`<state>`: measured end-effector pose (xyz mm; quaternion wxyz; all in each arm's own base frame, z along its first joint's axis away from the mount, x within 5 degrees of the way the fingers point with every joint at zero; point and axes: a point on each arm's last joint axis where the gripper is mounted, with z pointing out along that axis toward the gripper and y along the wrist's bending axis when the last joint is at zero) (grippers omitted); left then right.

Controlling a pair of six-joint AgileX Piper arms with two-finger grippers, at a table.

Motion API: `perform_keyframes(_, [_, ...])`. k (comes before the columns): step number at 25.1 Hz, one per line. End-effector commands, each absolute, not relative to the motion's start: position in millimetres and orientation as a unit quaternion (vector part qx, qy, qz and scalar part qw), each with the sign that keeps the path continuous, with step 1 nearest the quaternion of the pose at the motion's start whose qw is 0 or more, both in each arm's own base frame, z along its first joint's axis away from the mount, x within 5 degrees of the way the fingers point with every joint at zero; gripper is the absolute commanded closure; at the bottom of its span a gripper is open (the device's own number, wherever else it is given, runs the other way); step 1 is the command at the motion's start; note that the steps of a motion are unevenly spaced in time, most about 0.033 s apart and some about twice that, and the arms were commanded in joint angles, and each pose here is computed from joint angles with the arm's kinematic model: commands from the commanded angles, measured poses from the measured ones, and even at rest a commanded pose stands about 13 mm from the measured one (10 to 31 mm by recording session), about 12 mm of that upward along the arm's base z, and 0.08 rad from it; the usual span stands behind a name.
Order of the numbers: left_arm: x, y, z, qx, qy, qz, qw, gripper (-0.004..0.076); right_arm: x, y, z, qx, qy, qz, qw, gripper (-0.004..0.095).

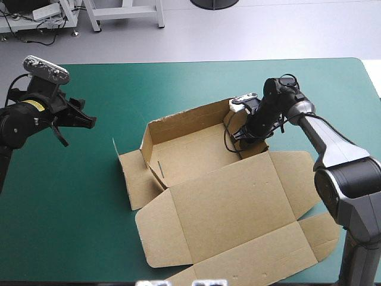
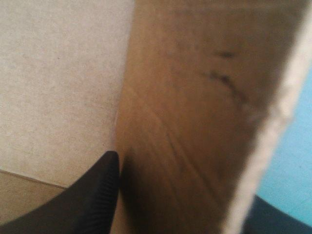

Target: Fold the box

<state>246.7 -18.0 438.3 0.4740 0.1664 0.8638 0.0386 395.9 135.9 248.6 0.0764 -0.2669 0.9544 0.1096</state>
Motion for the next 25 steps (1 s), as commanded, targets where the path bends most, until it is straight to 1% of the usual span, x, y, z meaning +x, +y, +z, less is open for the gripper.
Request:
perform_keyframes(1, [241,-19,456,0.157,0.838,0.030,0.522,0.0380,391,136,279,-0.274,0.948,0.120,0.108,0.0731])
perform_keyframes(4, [241,-19,456,0.158,0.838,0.029,0.522,0.0380,392,138,286,-0.278,0.945,0.119,0.122,0.0931])
perform_keyframes(6, [241,-19,456,0.157,0.838,0.029,0.522,0.0380,393,141,293,-0.280,0.943,0.123,0.133,0.0933])
perform_keyframes(9, [241,-19,456,0.157,0.839,0.029,0.521,0.0380,396,144,306,-0.276,0.938,0.142,0.155,0.0933])
perform_keyframes(12, [241,-19,455,0.157,0.839,0.030,0.520,0.0380,400,133,326,-0.259,0.935,0.153,0.188,0.0933])
perform_keyframes(15, [241,-19,455,0.157,0.841,0.028,0.517,0.0380,400,112,347,-0.236,0.926,0.194,0.220,0.0933])
perform_keyframes(16, [241,-19,455,0.158,0.841,0.031,0.516,0.0380,399,101,356,-0.222,0.923,0.210,0.233,0.0933])
perform_keyframes(17, [241,-17,455,0.157,0.842,0.044,0.515,0.0380,395,79,374,-0.198,0.916,0.232,0.262,0.0933])
perform_keyframes(18, [241,-16,455,0.153,0.842,0.047,0.515,0.0380,393,67,382,-0.187,0.914,0.233,0.275,0.0933])
perform_keyframes(19, [242,-12,455,0.142,0.843,0.063,0.515,0.0380,381,50,402,-0.178,0.910,0.218,0.305,0.0933])
perform_keyframes(20, [242,-11,455,0.139,0.844,0.069,0.514,0.0380,375,44,410,-0.178,0.908,0.209,0.317,0.0933])
perform_keyframes(21, [242,-10,455,0.133,0.844,0.074,0.515,0.0380,360,36,429,-0.178,0.904,0.187,0.342,0.0933])
perform_keyframes(23, [242,-10,455,0.132,0.844,0.069,0.515,0.0379,336,31,455,-0.186,0.893,0.159,0.376,0.0933])
perform_keyframes(25, [241,-11,454,0.132,0.849,0.065,0.507,0.0379,311,31,478,-0.194,0.879,0.151,0.408,0.0933])
